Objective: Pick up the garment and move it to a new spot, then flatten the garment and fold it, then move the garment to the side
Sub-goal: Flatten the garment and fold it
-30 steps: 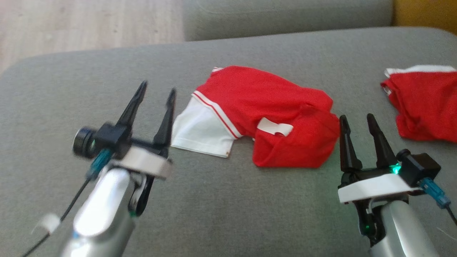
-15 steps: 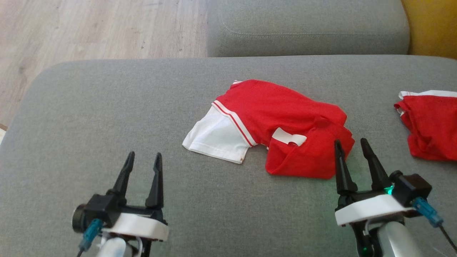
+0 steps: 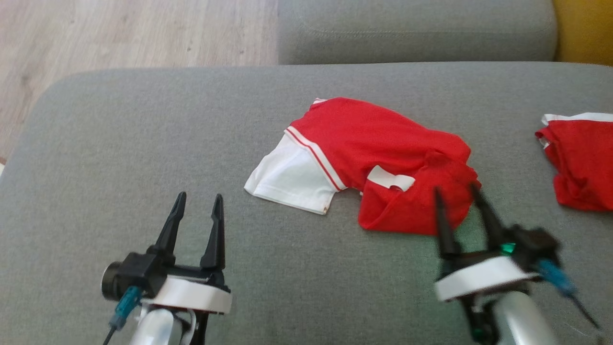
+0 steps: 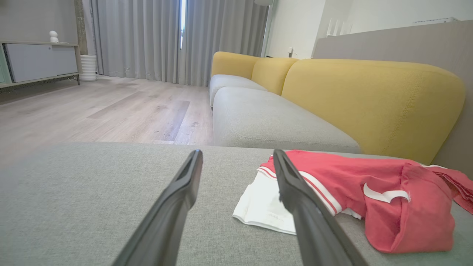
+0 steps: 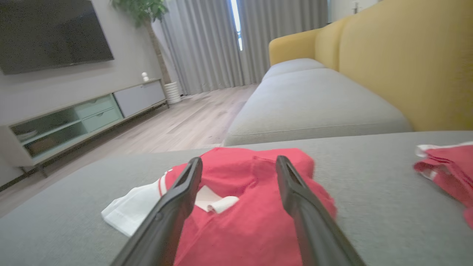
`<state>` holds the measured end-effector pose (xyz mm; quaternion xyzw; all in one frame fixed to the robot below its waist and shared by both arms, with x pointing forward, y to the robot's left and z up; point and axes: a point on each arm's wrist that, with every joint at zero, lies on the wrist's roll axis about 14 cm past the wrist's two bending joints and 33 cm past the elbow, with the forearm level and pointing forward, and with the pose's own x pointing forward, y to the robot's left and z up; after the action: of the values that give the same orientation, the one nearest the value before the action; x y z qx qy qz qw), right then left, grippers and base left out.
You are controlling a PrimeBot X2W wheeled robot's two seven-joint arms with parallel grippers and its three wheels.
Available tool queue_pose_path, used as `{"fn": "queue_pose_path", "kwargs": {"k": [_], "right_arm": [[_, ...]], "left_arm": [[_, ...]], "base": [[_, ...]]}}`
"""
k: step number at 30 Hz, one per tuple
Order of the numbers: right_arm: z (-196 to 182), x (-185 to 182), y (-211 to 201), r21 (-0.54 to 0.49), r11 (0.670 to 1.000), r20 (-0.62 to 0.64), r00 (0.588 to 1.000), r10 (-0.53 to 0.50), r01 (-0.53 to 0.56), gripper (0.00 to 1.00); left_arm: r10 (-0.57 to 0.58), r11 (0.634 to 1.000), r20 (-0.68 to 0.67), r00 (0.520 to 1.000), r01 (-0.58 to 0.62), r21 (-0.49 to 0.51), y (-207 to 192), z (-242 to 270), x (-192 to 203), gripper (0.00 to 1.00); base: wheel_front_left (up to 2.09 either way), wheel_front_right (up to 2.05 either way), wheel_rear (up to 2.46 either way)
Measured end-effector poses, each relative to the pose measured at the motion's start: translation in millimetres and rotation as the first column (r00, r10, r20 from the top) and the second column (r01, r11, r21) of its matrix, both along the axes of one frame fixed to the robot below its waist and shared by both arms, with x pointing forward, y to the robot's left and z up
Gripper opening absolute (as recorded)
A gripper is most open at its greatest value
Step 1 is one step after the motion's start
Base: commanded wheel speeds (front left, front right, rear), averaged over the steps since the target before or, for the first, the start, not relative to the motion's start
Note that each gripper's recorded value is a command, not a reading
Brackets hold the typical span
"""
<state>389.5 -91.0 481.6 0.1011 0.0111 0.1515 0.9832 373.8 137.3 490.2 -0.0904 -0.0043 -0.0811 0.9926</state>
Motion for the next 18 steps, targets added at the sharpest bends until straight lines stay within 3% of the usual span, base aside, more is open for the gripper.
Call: {"fn": "queue_pose_path", "kwargs": {"k": [3, 6, 11, 16, 18], "right_arm": [[-0.3, 1.9, 37.0, -0.048, 0.992, 0.008, 0.993, 0.121, -0.121, 1.0], [-4.5, 5.0, 79.8, -0.112, 0.957, -0.034, 0.964, 0.264, -0.267, 1.0], [-43.2, 8.0, 116.3, -0.282, 0.831, -0.215, 0.875, 0.433, -0.48, 1.0], [-76.1, 14.2, 134.7, -0.36, 0.705, -0.364, 0.788, 0.497, -0.611, 1.0], [-84.1, 18.9, 141.4, -0.372, 0.67, -0.401, 0.762, 0.509, -0.643, 1.0]], "left_arm": [[-0.004, 1.0, -0.002, 1.0, 0.004, -0.001, 0.4, -1.0, 3.4, 1.0], [0.015, 1.0, -0.005, 1.0, -0.015, -0.006, 4.9, -1.4, 6.2, 1.0], [0.049, 0.999, -0.023, 0.999, -0.049, -0.01, 15.8, -6.4, 7.9, 1.0], [0.075, 0.997, -0.053, 0.996, -0.076, -0.004, 25.3, -15.2, 4.7, 1.0], [0.085, 0.996, -0.059, 0.995, -0.086, -0.019, 28.0, -16.2, 4.7, 1.0]], "base": [[0.0, 0.0, 0.0], [0.0, 0.0, 0.0], [0.0, 0.0, 0.0], [0.0, 0.0, 0.0], [0.0, 0.0, 0.0]]}}
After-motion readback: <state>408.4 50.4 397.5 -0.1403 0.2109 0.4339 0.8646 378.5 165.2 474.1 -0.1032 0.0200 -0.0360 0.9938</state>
